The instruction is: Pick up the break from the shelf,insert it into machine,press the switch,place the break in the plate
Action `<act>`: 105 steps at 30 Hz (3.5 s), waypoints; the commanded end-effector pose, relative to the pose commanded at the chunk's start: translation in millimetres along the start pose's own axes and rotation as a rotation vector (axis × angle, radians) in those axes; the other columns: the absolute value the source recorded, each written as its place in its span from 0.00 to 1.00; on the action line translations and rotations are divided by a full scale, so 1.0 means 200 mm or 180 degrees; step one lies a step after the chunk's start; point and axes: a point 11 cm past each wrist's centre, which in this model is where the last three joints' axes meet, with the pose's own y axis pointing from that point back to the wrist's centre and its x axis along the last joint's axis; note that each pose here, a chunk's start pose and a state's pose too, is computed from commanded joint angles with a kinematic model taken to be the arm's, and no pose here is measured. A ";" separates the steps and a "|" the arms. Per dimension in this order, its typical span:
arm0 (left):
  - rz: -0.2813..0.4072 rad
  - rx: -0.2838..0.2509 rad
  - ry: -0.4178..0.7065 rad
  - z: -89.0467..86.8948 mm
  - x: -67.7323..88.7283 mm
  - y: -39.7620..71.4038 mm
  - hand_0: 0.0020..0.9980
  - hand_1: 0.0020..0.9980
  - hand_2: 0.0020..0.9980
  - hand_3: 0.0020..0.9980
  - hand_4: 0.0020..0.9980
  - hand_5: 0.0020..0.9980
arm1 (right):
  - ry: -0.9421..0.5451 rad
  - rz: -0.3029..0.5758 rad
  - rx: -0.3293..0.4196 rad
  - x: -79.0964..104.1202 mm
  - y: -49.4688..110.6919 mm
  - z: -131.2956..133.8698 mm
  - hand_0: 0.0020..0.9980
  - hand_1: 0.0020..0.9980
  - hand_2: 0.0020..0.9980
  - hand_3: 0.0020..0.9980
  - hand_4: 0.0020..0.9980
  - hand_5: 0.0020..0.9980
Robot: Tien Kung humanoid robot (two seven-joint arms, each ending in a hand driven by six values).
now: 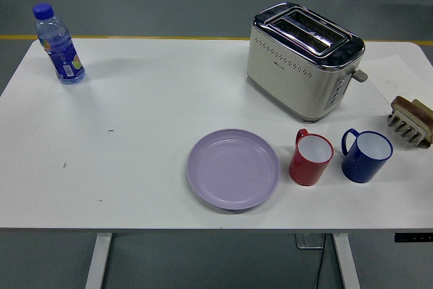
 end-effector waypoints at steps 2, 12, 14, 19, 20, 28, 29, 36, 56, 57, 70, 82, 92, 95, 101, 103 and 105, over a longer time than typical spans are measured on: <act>0.0000 0.0001 -0.0002 0.00 0.00 0.00 0.65 0.62 0.67 0.61 0.43 0.88 | 0.0025 -0.0004 0.0010 0.00 0.00 0.00 0.72 0.68 0.72 0.67 0.60 0.17; -0.0001 0.0003 -0.0002 -0.01 0.00 0.00 0.65 0.62 0.66 0.61 0.43 0.88 | -0.0005 0.0009 -0.0002 0.00 0.00 0.00 0.72 0.68 0.72 0.67 0.60 0.17; -0.0001 0.0003 -0.0002 -0.01 0.00 0.00 0.65 0.62 0.67 0.61 0.43 0.88 | -0.0005 0.0012 -0.0001 0.00 0.00 0.00 0.72 0.68 0.72 0.67 0.60 0.17; -0.0002 0.0003 -0.0005 0.00 0.00 0.00 0.65 0.62 0.67 0.61 0.43 0.88 | -0.0034 0.0024 0.0002 0.01 0.00 0.00 0.72 0.68 0.72 0.67 0.60 0.17; -0.0001 0.0003 -0.0006 0.00 0.00 0.00 0.65 0.62 0.67 0.61 0.43 0.88 | -0.0052 0.0029 -0.0003 0.01 0.00 0.00 0.72 0.68 0.72 0.67 0.60 0.17; 0.0012 -0.0018 0.0019 0.01 0.01 0.00 0.65 0.62 0.67 0.61 0.43 0.88 | -0.0372 0.0090 -0.0057 0.03 0.00 0.01 0.72 0.68 0.72 0.67 0.60 0.17; 0.0011 -0.0018 0.0023 0.01 0.01 0.00 0.65 0.62 0.67 0.61 0.43 0.88 | -0.0379 0.0093 -0.0058 0.03 0.00 0.01 0.72 0.68 0.72 0.67 0.60 0.17; 0.0006 -0.0024 0.0027 0.02 0.00 0.00 0.65 0.62 0.67 0.61 0.43 0.88 | -0.0404 0.0104 -0.0064 0.04 0.00 0.02 0.72 0.68 0.72 0.67 0.60 0.17; -0.0012 -0.0015 0.0012 0.01 -0.01 0.00 0.65 0.62 0.67 0.61 0.43 0.88 | 0.1752 -0.0234 0.0049 -0.11 -0.02 -0.01 0.81 0.75 0.79 0.75 0.67 0.11; -0.0012 -0.0015 0.0010 0.01 -0.01 0.00 0.65 0.62 0.67 0.61 0.43 0.88 | 0.1868 -0.0281 0.0037 -0.13 -0.02 -0.01 0.87 0.79 0.84 0.80 0.74 0.10; -0.0006 -0.0009 0.0021 0.01 0.00 0.00 0.65 0.62 0.67 0.61 0.43 0.88 | 0.3678 -0.1106 -0.0003 -0.40 0.00 0.09 0.95 0.84 0.90 0.87 0.81 0.11; 0.0008 0.0006 0.0014 -0.01 0.00 0.00 0.65 0.62 0.66 0.61 0.43 0.88 | 0.5326 -0.1413 0.0358 -0.57 0.05 0.16 0.96 0.83 0.89 0.85 0.83 0.13; 0.0023 -0.0002 0.0019 0.00 0.02 0.00 0.66 0.62 0.67 0.61 0.43 0.88 | 0.5664 -0.1394 0.0167 -0.61 0.04 0.27 0.97 0.84 0.89 0.86 0.83 0.14; 0.0025 -0.0003 0.0032 0.00 0.02 0.00 0.66 0.62 0.67 0.61 0.43 0.88 | 0.5688 -0.1350 0.0112 -0.62 0.02 0.30 0.95 0.82 0.86 0.85 0.83 0.16; 0.0025 -0.0006 0.0036 0.00 0.02 0.00 0.66 0.62 0.67 0.61 0.43 0.88 | 0.5884 -0.1244 0.0048 -0.63 -0.03 0.31 0.91 0.76 0.79 0.82 0.83 0.17; 0.0025 -0.0005 0.0038 0.00 0.02 0.00 0.66 0.62 0.67 0.61 0.43 0.88 | 0.5952 -0.1214 -0.0006 -0.63 -0.05 0.32 0.91 0.76 0.79 0.82 0.83 0.17; 0.0024 -0.0004 0.0041 0.00 0.02 0.00 0.66 0.62 0.66 0.61 0.43 0.88 | 0.6004 -0.1190 -0.0046 -0.62 -0.06 0.32 0.84 0.71 0.70 0.80 0.82 0.18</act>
